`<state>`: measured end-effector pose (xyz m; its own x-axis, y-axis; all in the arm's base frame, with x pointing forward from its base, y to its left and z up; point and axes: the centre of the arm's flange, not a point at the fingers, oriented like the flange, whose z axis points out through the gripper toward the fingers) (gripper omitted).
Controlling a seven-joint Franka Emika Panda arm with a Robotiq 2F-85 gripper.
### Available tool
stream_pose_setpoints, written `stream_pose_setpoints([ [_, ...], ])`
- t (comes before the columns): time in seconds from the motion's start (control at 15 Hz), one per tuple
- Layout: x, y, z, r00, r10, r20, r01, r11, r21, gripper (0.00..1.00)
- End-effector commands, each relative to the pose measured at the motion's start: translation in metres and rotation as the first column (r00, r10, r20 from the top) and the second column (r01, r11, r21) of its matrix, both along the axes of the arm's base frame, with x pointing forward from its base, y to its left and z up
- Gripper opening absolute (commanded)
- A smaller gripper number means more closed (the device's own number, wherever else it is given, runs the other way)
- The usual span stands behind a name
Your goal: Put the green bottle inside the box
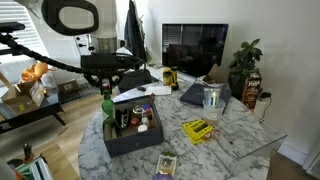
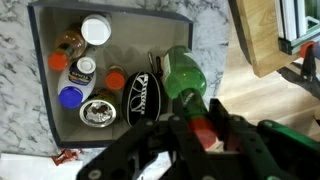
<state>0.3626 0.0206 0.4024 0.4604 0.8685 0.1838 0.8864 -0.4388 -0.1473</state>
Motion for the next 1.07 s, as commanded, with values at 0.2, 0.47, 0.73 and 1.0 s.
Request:
stream_pose_setpoints([
  [0.2, -0.008, 0.031, -0.025, 0.983, 0.08, 0.165, -0.081, 0.997, -0.002, 0.08],
  [0.47, 0.002, 0.039, -0.042, 0.976, 0.086, 0.201, -0.076, 0.995, -0.06, 0.08],
  [0.73, 0.011, 0.041, -0.058, 0.979, 0.118, 0.165, -0.092, 0.984, -0.154, 0.08],
  [1.0, 0.014, 0.037, -0.063, 0.985, 0.114, 0.127, -0.096, 0.986, -0.137, 0.31],
])
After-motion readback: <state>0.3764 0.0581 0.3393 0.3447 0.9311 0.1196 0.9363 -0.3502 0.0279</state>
